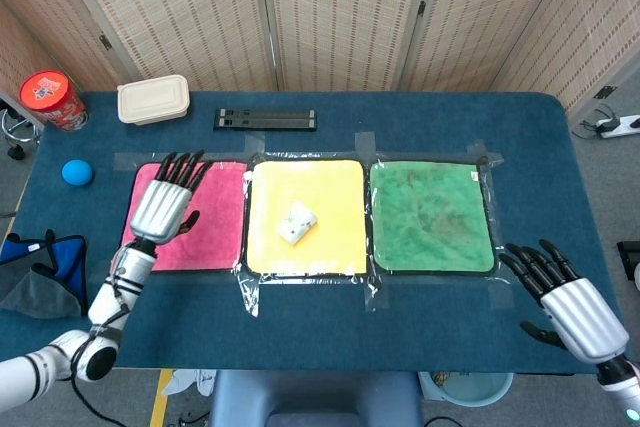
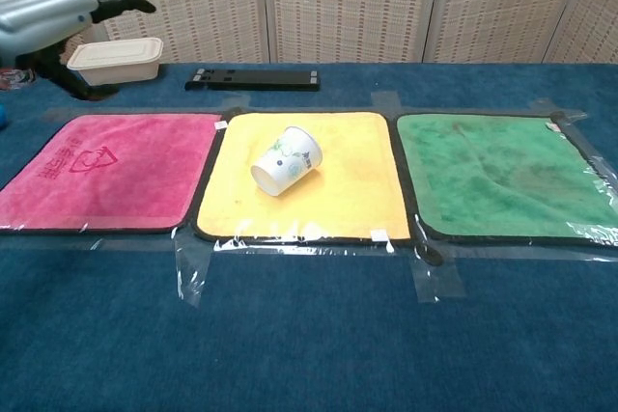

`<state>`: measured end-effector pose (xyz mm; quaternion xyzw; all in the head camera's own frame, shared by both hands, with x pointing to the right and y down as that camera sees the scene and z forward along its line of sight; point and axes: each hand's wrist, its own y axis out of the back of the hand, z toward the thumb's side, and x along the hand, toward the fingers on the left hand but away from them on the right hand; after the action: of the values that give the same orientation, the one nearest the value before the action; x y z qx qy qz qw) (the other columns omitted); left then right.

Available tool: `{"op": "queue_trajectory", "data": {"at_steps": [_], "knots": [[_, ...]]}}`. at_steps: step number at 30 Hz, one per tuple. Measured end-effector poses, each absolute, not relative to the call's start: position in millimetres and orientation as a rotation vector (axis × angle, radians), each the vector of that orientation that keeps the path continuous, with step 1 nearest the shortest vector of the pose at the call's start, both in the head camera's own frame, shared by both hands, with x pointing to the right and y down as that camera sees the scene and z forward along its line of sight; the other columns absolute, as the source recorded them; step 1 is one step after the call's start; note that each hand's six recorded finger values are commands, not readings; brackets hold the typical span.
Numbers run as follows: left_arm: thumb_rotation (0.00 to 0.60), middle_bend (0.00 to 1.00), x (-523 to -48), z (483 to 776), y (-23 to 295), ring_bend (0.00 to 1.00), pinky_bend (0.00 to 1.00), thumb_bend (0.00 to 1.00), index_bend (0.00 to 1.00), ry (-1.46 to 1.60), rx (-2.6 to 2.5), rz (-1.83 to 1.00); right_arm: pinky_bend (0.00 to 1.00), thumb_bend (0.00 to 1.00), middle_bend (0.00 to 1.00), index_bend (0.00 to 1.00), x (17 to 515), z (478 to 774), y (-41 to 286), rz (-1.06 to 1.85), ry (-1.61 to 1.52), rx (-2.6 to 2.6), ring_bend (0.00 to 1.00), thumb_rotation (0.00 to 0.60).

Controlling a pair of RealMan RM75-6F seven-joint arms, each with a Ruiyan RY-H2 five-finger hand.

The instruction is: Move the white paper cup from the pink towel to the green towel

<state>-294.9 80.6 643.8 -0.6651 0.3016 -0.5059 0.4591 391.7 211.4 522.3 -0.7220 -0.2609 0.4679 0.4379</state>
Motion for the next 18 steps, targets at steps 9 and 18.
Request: {"op": "queue_trajectory", "data": {"at_steps": [9,18], "knots": [[0.6,0.0,-345.8,618.8,110.5,0.0,0.0,0.39,0.0,0.808,-1.608,-1.308,0.0,0.13,0.11,0.1,329.7,545.8,175.0,1.071,-0.428,-1.87,0.12,0.6],[0.6,0.0,-357.8,596.5,129.8,0.0,0.0,0.39,0.01,0.824,-1.603,-1.293,0.0,0.13,0.14,0.12,241.2,579.5,134.6,0.986,-0.138,-1.852,0.13,0.6]]}}
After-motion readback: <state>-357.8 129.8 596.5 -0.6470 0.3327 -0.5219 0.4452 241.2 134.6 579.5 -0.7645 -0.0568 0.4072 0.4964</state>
